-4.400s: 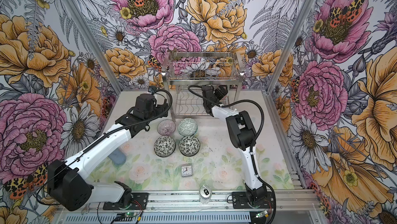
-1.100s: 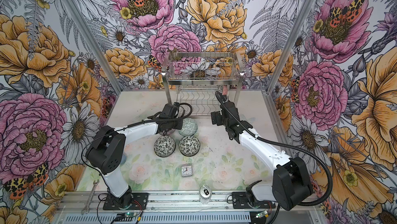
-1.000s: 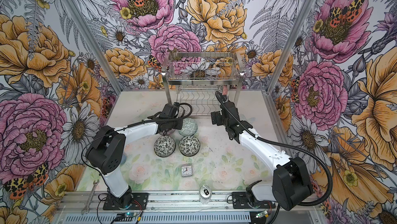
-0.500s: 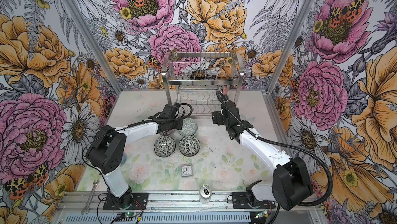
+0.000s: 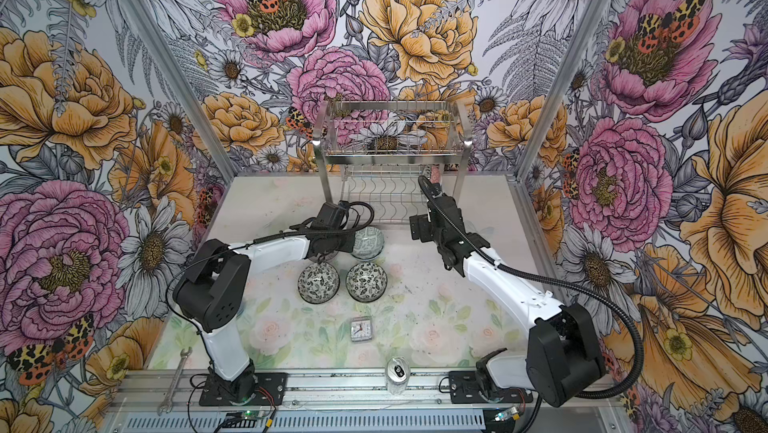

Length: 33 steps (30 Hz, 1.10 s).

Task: Load the bowls into the dish rack

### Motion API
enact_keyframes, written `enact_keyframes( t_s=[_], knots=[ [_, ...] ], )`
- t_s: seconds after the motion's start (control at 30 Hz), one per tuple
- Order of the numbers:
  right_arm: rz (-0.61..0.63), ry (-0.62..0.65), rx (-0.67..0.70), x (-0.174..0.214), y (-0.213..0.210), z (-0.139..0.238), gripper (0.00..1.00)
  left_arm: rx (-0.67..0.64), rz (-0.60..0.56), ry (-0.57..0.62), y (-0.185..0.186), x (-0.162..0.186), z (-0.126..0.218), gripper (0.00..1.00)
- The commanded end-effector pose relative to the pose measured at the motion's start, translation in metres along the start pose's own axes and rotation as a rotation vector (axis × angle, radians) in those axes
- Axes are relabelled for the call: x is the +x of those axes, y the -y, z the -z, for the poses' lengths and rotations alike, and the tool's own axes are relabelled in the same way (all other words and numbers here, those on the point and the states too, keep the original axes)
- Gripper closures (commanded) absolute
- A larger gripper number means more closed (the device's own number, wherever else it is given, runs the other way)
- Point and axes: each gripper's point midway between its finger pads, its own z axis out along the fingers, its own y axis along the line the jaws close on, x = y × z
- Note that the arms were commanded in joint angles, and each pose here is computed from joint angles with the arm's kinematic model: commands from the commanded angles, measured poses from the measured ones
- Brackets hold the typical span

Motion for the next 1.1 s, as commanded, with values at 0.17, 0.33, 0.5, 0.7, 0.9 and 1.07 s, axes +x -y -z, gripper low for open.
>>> enact_keyframes(
  t_s=[0.17,0.33,0.5,0.7,0.9,1.07],
  knots=[
    [-0.029,0.025,0.001,-0.01,0.003,0.005,0.03,-0.037,-0.018,0.032,-0.008,-0.014,0.018,0.86],
    [-0.031,0.026,-0.002,-0.009,0.003,0.006,0.03,-0.058,-0.03,0.029,-0.012,-0.014,0.023,0.75],
    [-0.032,0.027,-0.002,-0.008,0.004,0.007,0.03,-0.066,-0.029,0.037,-0.014,-0.017,0.028,0.72],
    [-0.034,0.029,0.002,-0.008,0.005,0.008,0.03,-0.064,-0.032,0.045,-0.013,-0.019,0.032,0.77],
    [-0.037,0.025,0.002,-0.007,0.006,0.007,0.03,-0.06,-0.028,0.037,-0.013,-0.017,0.029,0.8],
    [-0.036,0.024,0.004,-0.007,0.006,0.007,0.03,-0.061,-0.022,0.016,-0.014,-0.011,0.021,0.8]
  ],
)
